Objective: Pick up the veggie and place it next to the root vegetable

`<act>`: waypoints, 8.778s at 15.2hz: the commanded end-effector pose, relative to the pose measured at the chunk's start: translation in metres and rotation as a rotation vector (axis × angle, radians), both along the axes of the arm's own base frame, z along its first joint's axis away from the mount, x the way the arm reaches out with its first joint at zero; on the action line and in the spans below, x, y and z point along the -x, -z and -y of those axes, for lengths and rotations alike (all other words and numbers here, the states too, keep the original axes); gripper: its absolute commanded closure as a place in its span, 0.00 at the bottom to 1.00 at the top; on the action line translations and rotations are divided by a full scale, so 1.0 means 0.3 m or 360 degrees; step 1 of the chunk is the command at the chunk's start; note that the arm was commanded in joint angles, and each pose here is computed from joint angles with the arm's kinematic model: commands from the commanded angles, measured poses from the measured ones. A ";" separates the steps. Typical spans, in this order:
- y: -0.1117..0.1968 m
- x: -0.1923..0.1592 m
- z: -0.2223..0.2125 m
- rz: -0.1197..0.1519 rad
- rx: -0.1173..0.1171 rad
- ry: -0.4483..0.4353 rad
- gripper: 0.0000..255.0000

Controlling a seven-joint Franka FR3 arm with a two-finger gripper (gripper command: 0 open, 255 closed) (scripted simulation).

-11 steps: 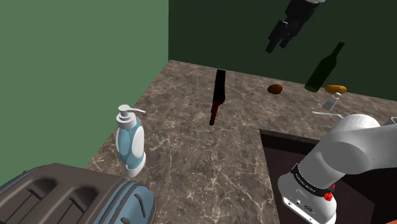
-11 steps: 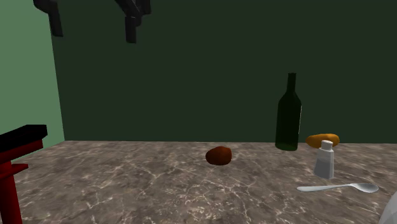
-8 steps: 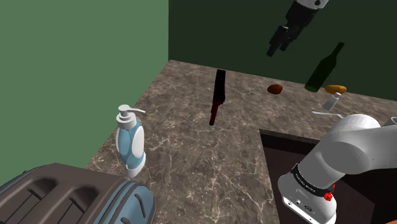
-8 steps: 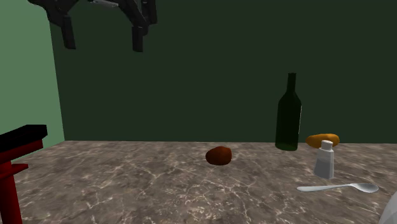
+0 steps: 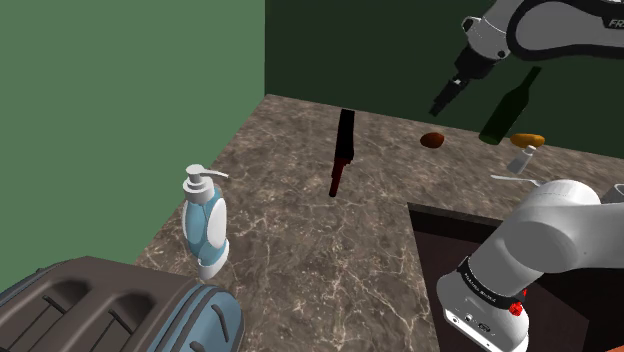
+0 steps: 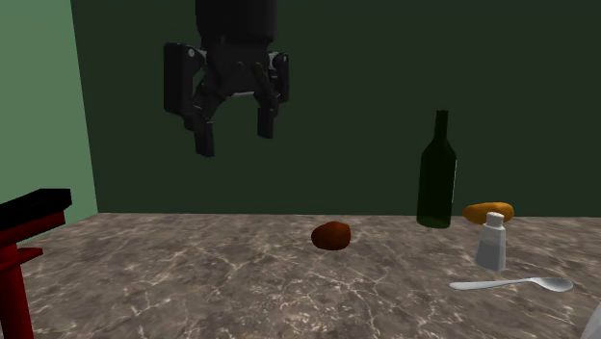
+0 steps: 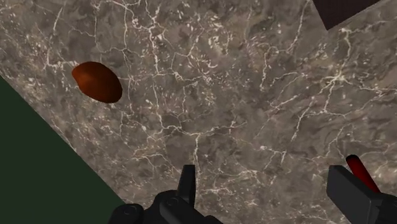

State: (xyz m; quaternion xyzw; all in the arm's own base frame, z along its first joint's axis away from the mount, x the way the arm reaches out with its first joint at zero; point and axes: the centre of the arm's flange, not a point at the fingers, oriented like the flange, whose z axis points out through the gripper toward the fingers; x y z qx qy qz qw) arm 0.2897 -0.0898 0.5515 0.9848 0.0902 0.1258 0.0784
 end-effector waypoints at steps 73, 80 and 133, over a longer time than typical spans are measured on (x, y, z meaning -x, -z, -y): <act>0.423 -0.128 0.921 0.0149 0.0418 -0.0762 1.00; 0.353 -0.047 1.026 0.0149 0.0418 -0.0762 1.00; 0.770 0.728 2.034 0.0149 0.0418 -0.0762 1.00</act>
